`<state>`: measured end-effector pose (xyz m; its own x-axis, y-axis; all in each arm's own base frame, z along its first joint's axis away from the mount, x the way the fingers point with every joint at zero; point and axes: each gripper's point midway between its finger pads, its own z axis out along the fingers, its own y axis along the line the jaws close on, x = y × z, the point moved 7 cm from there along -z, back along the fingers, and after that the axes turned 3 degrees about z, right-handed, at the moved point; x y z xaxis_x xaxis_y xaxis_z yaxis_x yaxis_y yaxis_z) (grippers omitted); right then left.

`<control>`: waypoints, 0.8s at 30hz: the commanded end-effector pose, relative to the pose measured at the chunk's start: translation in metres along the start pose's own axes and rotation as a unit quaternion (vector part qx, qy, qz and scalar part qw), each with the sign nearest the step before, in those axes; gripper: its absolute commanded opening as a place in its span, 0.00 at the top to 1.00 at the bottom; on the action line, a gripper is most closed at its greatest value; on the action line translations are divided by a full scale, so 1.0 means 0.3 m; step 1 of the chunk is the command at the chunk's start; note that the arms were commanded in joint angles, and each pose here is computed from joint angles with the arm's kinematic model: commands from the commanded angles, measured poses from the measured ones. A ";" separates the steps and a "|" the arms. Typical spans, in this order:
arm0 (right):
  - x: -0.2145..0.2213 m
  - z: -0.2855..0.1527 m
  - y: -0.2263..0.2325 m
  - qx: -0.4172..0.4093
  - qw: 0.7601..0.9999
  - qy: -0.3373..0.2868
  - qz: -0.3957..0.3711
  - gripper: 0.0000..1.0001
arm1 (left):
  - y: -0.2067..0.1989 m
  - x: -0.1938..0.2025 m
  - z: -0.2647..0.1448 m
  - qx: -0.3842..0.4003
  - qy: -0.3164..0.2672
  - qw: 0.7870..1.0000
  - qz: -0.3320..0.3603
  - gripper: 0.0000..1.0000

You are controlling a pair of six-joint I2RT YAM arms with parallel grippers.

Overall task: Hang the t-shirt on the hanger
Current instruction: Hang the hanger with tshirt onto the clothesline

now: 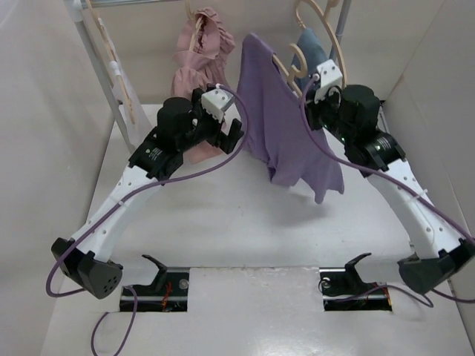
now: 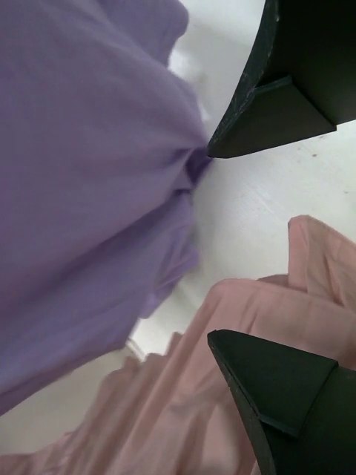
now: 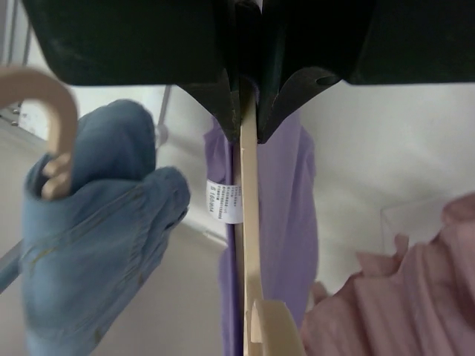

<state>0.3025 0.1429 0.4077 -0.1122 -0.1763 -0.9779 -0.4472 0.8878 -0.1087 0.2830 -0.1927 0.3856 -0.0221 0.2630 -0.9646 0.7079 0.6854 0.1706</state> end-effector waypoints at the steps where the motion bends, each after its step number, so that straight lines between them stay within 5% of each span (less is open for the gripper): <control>1: -0.199 0.043 -0.019 0.052 0.994 -0.090 0.020 1.00 | 0.015 0.021 -0.016 -0.035 0.005 0.999 -0.015 0.00; 14: -0.510 0.256 -0.025 0.097 0.970 -0.219 0.041 1.00 | -0.022 0.080 -0.089 -0.030 0.002 0.999 -0.028 0.00; 24: -0.549 0.389 -0.046 0.140 0.958 -0.245 0.058 1.00 | -0.020 0.098 -0.100 -0.039 0.004 0.999 -0.024 0.00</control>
<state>0.4431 0.2161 0.4855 0.0993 -0.0463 -0.9940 -0.2340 0.9698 -0.0686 0.2593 -0.1721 0.3533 -0.0976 0.2685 -0.9583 0.6671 0.7322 0.1372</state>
